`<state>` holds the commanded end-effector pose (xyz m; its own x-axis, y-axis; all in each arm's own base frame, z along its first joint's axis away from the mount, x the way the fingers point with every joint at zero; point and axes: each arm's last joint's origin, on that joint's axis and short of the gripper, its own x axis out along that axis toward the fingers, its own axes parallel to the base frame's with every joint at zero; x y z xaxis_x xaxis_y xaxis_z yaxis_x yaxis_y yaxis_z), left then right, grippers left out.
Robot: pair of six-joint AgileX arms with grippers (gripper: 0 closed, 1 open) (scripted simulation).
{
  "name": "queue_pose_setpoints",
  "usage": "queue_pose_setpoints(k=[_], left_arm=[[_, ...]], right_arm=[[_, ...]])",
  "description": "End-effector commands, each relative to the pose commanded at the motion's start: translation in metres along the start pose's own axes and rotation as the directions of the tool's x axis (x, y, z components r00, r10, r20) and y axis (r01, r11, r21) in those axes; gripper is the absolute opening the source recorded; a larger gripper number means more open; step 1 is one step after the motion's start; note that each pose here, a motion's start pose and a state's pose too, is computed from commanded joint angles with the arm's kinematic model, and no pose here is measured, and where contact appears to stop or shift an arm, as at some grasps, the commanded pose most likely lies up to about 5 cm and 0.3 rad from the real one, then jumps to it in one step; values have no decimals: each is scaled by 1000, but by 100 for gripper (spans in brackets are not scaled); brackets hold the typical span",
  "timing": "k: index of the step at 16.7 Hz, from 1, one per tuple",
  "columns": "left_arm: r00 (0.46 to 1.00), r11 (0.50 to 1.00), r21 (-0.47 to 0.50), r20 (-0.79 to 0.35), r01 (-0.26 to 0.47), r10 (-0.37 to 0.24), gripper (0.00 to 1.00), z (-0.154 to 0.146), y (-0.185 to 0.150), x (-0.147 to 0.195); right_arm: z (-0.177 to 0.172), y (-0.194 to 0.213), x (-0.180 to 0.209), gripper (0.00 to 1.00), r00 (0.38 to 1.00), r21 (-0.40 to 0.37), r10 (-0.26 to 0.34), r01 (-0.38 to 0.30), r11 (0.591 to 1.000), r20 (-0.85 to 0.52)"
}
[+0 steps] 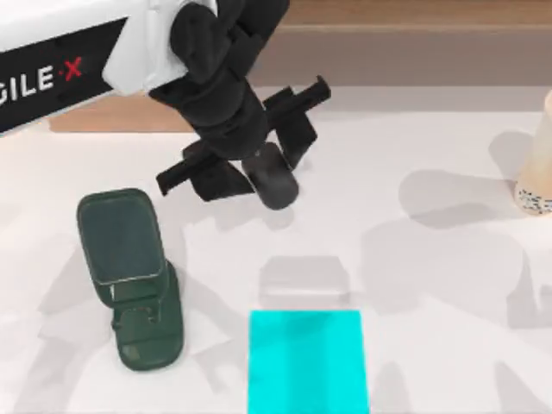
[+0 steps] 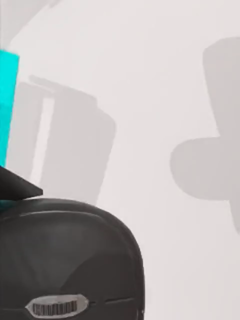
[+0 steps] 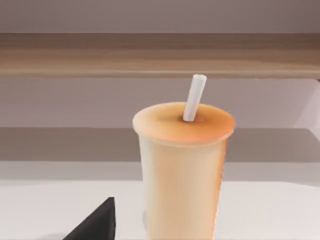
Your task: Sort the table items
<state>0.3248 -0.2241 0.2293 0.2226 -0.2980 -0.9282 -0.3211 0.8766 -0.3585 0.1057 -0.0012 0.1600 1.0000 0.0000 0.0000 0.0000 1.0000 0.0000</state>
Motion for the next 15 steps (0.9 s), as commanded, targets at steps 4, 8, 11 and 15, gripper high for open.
queue_pose_setpoints(k=[4,8,11,15], left_arm=[[975,948,269,-94,-171,203,0,-95,-17,54],[928,863,411,-95,-292,359,0,-136,-4,79],[928,863,411,-95,-292,359,0,-136,-4,79],[929,865,410,-95,-290,357,0,-136,-3,84]], right_arm=[[0,0,0,100,1000,0,0,0,1000,0],[0,0,0,100,1000,0,0,0,1000,0],[0,0,0,100,1000,0,0,0,1000,0],[0,0,0,100,1000,0,0,0,1000,0]])
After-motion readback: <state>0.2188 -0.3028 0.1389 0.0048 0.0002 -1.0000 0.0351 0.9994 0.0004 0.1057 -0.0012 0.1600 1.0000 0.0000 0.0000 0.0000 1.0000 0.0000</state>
